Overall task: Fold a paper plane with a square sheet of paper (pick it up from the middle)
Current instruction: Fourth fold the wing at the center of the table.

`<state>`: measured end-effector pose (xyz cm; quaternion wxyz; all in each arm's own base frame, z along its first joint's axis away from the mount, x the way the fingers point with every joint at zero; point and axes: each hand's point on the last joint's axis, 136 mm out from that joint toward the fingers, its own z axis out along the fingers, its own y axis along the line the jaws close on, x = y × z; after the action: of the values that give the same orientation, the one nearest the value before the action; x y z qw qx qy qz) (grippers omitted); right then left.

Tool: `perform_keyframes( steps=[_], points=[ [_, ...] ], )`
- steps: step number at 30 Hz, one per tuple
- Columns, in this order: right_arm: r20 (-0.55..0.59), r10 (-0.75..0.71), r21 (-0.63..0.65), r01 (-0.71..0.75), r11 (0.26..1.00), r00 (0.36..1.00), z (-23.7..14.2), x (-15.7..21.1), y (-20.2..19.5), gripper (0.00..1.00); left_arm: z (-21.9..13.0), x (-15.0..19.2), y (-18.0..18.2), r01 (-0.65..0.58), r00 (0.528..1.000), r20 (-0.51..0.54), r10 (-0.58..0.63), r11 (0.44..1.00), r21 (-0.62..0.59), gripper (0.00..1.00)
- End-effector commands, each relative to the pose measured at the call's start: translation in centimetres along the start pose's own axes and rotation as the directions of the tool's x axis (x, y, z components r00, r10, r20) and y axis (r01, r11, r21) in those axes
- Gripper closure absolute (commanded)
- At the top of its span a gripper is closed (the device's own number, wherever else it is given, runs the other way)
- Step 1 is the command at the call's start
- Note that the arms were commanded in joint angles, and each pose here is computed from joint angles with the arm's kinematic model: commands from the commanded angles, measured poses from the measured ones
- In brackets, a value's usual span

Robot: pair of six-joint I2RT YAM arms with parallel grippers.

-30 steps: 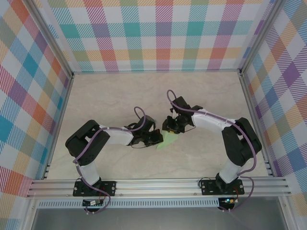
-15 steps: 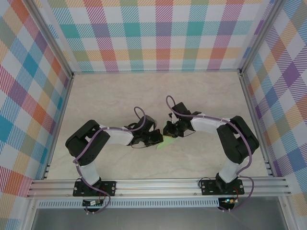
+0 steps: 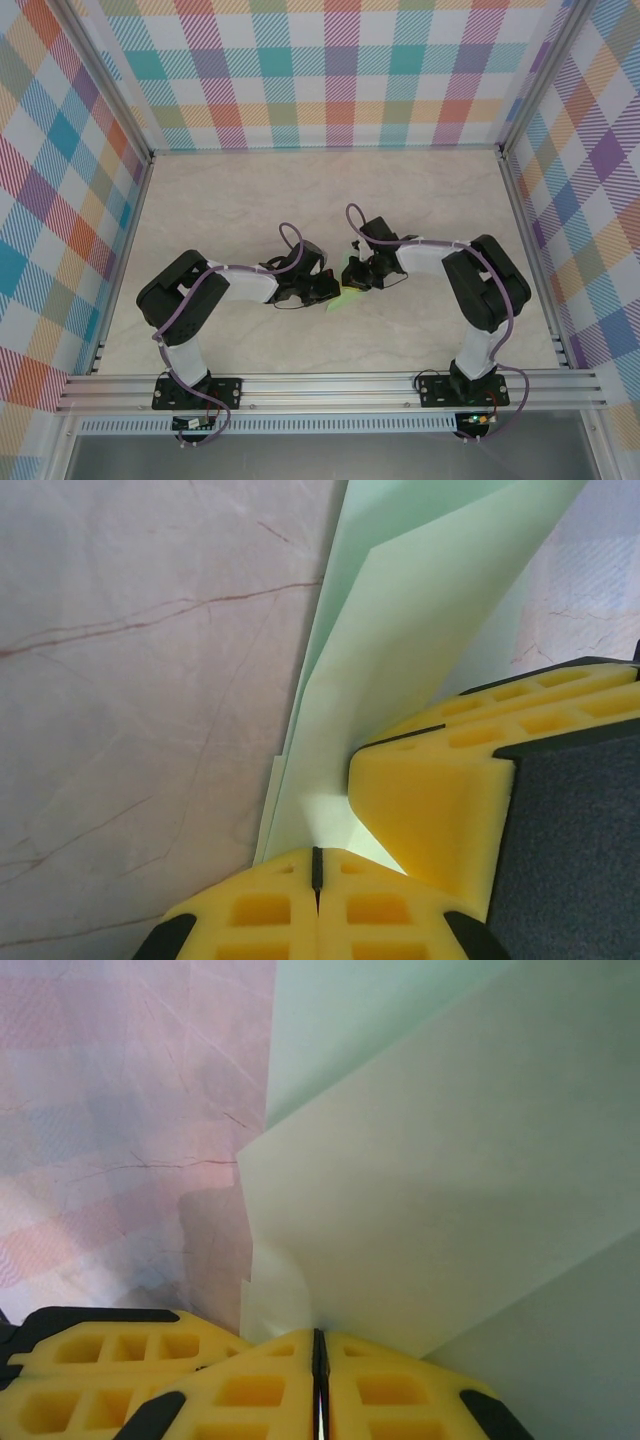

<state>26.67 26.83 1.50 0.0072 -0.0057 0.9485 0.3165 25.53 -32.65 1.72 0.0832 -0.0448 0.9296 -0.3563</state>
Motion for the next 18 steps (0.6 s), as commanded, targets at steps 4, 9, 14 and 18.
perform_keyframes(
  steps=[4,9,14,18],
  points=[
    [-0.01,0.032,0.032,-0.031,0.999,0.999,0.7,-0.7,-1.7,0.91,0.3,3.6,8.4,0.077,0.991,-0.084,-0.107,0.95,-0.302,1.0],
    [0.01,0.025,0.031,-0.026,0.999,1.0,0.1,-2.0,-1.7,0.91,-0.1,3.9,9.1,0.07,0.991,-0.087,-0.104,0.94,-0.333,1.0],
    [0.029,0.016,0.039,-0.017,0.999,0.999,-0.5,-3.5,-2.2,0.91,-0.2,4.2,9.5,0.066,0.991,-0.09,-0.103,0.937,-0.343,1.0],
    [0.047,0.015,0.05,-0.017,0.999,0.999,-1.0,-4.7,-2.8,0.91,-0.1,4.3,9.5,0.064,0.99,-0.097,-0.102,0.939,-0.339,1.0]
  ],
)
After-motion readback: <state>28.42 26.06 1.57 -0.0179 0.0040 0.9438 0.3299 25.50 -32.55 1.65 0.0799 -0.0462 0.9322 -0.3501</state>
